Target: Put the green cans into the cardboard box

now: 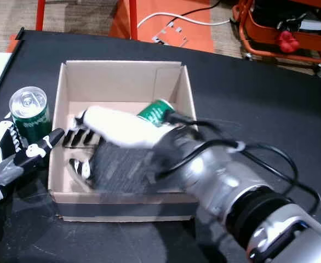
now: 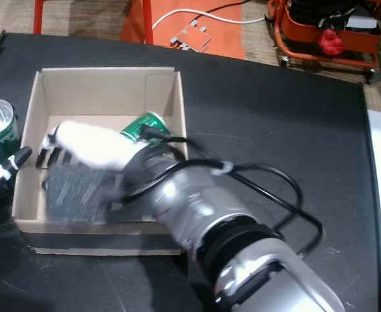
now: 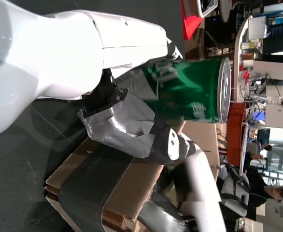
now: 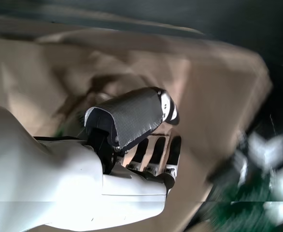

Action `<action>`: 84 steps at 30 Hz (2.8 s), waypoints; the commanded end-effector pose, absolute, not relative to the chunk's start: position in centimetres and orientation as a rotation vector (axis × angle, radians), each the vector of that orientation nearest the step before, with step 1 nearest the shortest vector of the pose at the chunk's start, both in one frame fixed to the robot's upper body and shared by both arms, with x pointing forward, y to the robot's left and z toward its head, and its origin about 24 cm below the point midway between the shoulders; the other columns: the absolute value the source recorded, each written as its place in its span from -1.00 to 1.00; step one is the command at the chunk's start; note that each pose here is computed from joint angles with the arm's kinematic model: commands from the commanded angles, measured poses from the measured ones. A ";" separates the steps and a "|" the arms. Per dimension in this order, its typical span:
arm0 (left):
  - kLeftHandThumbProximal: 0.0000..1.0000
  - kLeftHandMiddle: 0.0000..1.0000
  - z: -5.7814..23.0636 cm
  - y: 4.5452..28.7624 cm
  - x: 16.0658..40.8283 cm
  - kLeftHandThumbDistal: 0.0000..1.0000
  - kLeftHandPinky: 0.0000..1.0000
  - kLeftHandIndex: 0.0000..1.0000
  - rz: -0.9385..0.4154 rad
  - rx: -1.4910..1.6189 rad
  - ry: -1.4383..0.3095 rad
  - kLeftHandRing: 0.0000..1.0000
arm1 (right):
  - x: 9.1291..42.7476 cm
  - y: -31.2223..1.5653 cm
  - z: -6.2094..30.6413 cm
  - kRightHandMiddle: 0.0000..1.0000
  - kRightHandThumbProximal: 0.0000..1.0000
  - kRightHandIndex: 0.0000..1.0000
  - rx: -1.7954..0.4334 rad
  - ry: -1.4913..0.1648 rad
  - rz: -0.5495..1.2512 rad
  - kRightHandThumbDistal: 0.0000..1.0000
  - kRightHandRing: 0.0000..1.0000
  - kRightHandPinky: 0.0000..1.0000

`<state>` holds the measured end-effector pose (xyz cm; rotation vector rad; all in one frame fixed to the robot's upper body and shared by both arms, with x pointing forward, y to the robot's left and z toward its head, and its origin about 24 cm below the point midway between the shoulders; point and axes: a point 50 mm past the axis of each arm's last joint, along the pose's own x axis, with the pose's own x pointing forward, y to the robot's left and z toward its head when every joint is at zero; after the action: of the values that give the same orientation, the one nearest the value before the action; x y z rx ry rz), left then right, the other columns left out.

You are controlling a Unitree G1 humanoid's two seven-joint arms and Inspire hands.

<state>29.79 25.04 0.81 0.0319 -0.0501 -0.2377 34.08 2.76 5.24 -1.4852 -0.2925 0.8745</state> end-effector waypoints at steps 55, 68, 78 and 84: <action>-0.50 0.73 0.9 26.3 31.1 0.78 0.74 0.86 -0.096 0.015 0.076 0.78 | 27.4 5.0 -2.8 0.35 -0.69 0.52 -2.289 -0.470 1.108 0.34 0.31 0.32; -0.44 0.72 0.7 26.6 30.8 0.79 0.75 0.84 -0.084 0.047 0.086 0.77 | 30.8 -26.8 8.9 0.45 0.02 0.67 0.086 -0.557 0.246 1.00 0.39 0.37; -0.50 0.72 0.2 26.4 30.3 0.62 0.77 0.85 -0.106 0.050 0.092 0.78 | 29.9 -27.3 8.7 0.43 0.00 0.63 0.159 -0.661 0.332 0.81 0.37 0.36; -0.45 0.72 0.0 26.4 30.1 0.68 0.77 0.84 -0.113 0.051 0.092 0.79 | 29.5 -27.6 8.3 0.42 -0.01 0.65 0.188 -0.709 0.351 0.88 0.35 0.33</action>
<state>31.88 25.83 2.10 0.0382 0.0097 -0.1020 32.30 -23.63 8.43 0.1620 -0.5076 0.5144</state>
